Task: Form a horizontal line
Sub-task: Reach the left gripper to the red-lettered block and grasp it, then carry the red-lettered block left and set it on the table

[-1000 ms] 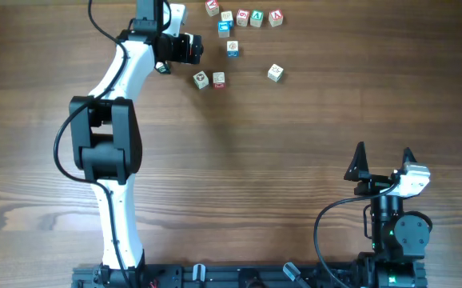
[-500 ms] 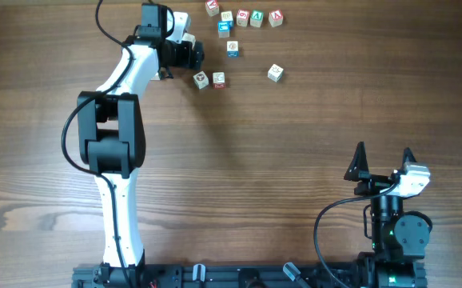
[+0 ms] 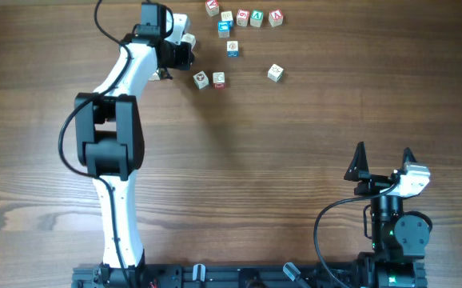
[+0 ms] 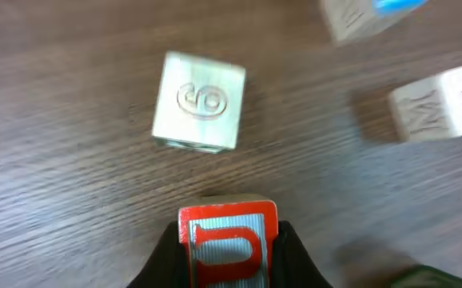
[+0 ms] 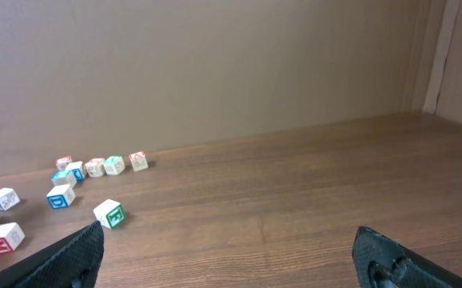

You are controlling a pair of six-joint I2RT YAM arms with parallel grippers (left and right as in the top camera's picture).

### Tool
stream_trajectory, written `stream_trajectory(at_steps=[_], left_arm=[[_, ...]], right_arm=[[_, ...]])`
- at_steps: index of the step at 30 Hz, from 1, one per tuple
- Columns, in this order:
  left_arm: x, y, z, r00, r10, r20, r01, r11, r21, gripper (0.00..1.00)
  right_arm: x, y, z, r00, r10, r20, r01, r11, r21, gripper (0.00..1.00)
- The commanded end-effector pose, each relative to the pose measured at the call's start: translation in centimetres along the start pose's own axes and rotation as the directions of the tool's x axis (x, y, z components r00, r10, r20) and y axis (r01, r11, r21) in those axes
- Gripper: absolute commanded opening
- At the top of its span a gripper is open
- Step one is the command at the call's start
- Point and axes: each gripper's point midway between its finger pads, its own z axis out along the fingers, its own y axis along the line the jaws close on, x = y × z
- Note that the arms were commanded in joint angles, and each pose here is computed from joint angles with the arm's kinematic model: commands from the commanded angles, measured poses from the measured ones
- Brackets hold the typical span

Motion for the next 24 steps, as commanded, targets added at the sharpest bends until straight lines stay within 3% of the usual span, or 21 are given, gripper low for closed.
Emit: stream_trajectory(at_steps=[1, 6, 8, 12, 17, 24], left_arm=[[-7.0, -1.9, -10.5, 0.978, 0.061, 0.198, -0.051, 0.997, -0.055, 0.09], [-7.4, -2.8, -21.1, 0.969, 0.071, 0.236, -0.035, 0.987, -0.156, 0.15], [-5.9, -2.6, -24.3, 0.977, 0.062, 0.203, -0.017, 0.977, -0.213, 0.14], [0.7, -3.7, -29.5, 1.000, 0.008, 0.017, -0.004, 0.971, -0.239, 0.12], [7.2, -4.2, -31.7, 0.976, -0.051, -0.211, -0.003, 0.969, -0.248, 0.14], [11.5, 0.0, -29.7, 0.931, -0.181, -0.316, 0.064, 0.935, -0.349, 0.04]], right_arm=[[-0.3, -0.2, -0.1, 1.000, -0.019, 0.014, 0.018, 1.000, 0.013, 1.00], [-0.3, -0.2, -0.1, 1.000, -0.018, 0.014, 0.018, 1.000, 0.013, 1.00], [-0.3, -0.2, -0.1, 1.000, -0.019, 0.014, 0.018, 1.000, 0.013, 1.00], [-0.3, -0.2, -0.1, 1.000, -0.019, 0.014, 0.018, 1.000, 0.013, 0.99], [-0.3, -0.2, -0.1, 1.000, -0.019, 0.014, 0.019, 1.000, 0.013, 1.00], [-0.3, -0.2, -0.1, 1.000, -0.019, 0.014, 0.018, 1.000, 0.013, 1.00]])
